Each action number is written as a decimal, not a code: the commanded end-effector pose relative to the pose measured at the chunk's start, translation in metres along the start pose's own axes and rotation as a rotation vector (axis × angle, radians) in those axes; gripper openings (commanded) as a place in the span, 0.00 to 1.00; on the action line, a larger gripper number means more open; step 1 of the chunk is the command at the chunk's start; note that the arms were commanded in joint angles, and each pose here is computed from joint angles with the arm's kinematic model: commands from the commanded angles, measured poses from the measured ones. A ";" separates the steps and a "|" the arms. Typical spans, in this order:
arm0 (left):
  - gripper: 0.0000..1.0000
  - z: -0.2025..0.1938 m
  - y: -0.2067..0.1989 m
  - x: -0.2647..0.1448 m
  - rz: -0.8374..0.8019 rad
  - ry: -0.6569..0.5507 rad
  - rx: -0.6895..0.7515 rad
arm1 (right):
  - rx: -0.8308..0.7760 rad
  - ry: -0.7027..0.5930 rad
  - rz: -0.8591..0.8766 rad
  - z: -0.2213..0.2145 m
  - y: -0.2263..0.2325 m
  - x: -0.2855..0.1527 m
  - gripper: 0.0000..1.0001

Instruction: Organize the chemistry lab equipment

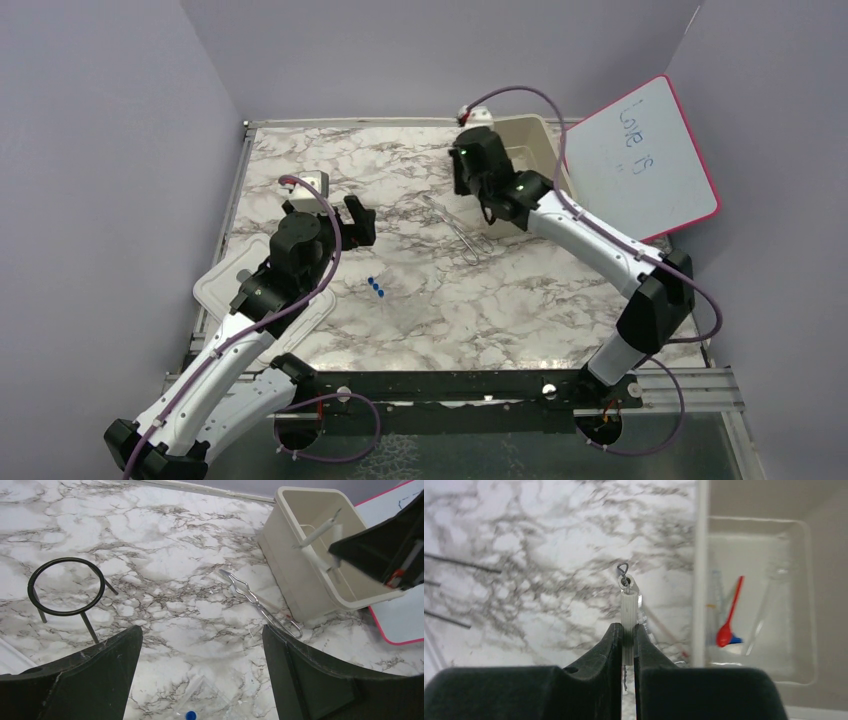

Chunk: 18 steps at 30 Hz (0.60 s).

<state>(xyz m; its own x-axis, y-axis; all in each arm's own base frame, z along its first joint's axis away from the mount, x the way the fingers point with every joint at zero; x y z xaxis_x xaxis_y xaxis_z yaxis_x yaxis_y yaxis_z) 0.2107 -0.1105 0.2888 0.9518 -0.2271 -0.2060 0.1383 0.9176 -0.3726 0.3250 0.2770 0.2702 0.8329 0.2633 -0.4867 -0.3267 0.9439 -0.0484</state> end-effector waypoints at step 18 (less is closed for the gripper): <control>0.92 -0.008 -0.002 0.023 0.045 0.037 -0.010 | 0.182 0.175 -0.190 -0.060 -0.172 0.081 0.01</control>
<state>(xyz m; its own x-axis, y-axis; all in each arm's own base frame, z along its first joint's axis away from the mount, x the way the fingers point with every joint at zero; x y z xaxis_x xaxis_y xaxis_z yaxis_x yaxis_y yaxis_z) 0.2251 -0.1188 0.2676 0.9346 -0.2047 -0.2909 0.0976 0.9340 -0.3436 0.4170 0.1137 0.2105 0.8055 -0.0187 -0.5923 -0.0090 0.9990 -0.0437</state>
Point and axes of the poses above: each gripper's point midway between its finger pads, its own x axis out along the fingers, its own y axis along the line the jaws close on, z = x × y, the point moved 7 cm from there along -x, back along the fingers, and after that the axes turned 5 degrees about -x, right-handed, at the moved point
